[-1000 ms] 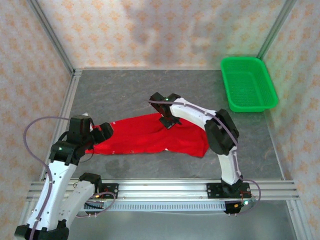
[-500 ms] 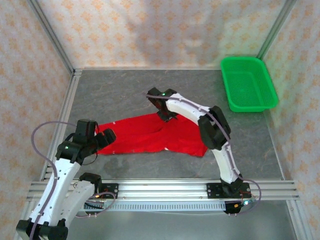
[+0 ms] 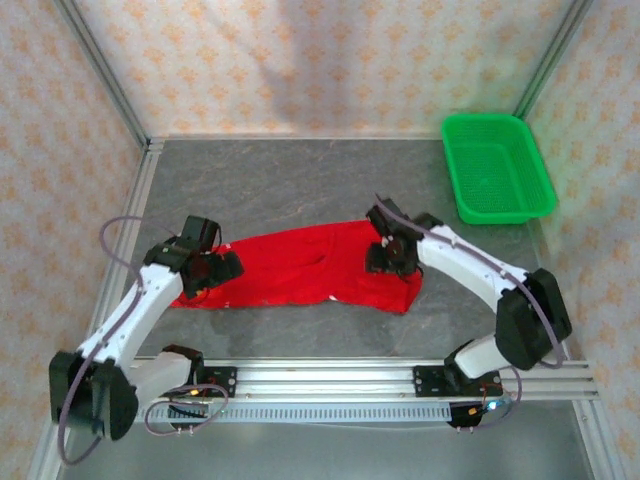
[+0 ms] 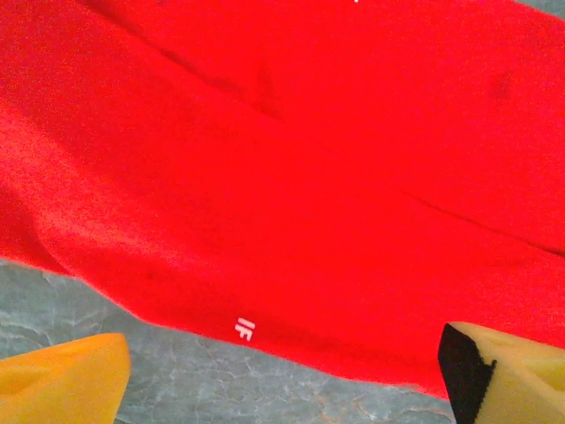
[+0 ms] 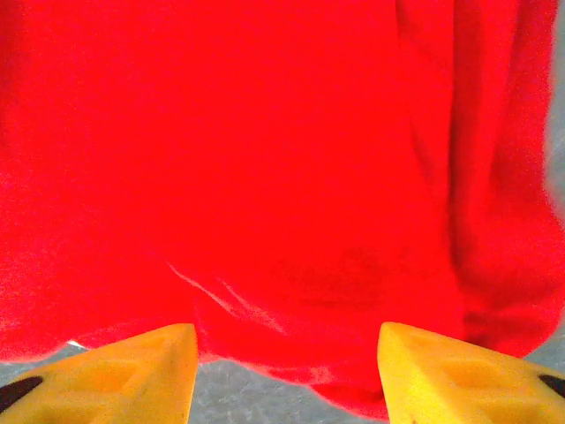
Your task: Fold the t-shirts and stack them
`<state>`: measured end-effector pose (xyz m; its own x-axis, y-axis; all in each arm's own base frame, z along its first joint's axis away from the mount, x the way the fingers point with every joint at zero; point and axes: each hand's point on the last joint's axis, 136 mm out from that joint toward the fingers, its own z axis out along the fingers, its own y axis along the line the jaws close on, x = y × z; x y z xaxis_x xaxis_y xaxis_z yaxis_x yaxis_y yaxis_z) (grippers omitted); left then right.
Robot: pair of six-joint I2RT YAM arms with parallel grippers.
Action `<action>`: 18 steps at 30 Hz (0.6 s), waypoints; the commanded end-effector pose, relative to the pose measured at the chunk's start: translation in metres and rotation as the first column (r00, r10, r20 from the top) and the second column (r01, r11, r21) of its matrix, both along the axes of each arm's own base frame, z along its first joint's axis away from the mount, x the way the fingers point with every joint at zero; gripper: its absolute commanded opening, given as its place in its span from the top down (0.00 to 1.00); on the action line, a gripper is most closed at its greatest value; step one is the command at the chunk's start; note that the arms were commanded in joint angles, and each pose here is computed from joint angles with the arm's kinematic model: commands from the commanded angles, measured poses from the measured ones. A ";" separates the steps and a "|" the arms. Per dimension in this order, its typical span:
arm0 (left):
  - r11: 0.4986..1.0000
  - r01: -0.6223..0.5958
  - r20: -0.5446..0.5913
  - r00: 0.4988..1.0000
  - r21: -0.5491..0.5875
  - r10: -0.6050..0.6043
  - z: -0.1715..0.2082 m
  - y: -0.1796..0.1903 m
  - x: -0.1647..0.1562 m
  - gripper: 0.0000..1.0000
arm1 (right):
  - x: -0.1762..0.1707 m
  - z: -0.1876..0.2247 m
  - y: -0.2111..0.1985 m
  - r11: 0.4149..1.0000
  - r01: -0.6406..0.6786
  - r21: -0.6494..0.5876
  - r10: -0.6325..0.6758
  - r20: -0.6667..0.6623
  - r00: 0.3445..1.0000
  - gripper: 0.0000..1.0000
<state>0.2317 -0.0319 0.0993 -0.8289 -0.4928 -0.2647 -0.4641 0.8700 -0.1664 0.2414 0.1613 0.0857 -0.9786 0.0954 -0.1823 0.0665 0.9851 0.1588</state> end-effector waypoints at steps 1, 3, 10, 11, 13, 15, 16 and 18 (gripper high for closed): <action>0.998 0.026 -0.036 0.999 0.054 -0.024 -0.010 0.007 0.024 0.07 | -0.006 -0.017 0.005 0.958 0.249 0.143 -0.250 -0.014 0.968 0.44; 0.998 0.011 -0.089 0.996 0.063 -0.005 -0.025 0.012 0.032 0.08 | -0.009 -0.033 -0.012 0.939 0.332 0.093 -0.333 0.002 0.943 0.44; 0.995 -0.066 -0.232 0.969 0.074 0.081 -0.071 0.042 0.052 0.08 | 0.014 -0.055 -0.047 0.887 0.446 -0.118 -0.436 0.097 0.895 0.44; 0.993 -0.082 -0.247 0.964 0.084 0.101 -0.075 0.048 0.052 0.09 | 0.020 -0.059 -0.053 0.874 0.460 -0.155 -0.449 0.099 0.888 0.44; 0.989 -0.097 -0.262 0.957 0.114 0.124 -0.079 0.060 0.052 0.09 | 0.034 -0.067 -0.060 0.854 0.482 -0.194 -0.475 0.085 0.876 0.44; 0.985 -0.115 -0.269 0.952 0.127 0.146 -0.078 0.068 0.052 0.09 | 0.058 -0.070 -0.062 0.847 0.487 -0.212 -0.480 0.085 0.873 0.45; 0.984 -0.122 -0.258 0.954 0.129 0.152 -0.074 0.069 0.053 0.09 | 0.071 -0.069 -0.063 0.846 0.481 -0.228 -0.474 0.091 0.876 0.45; 0.984 -0.140 -0.225 0.961 0.113 0.163 -0.063 0.068 0.057 0.09 | 0.105 -0.062 -0.060 0.854 0.460 -0.244 -0.445 0.117 0.888 0.45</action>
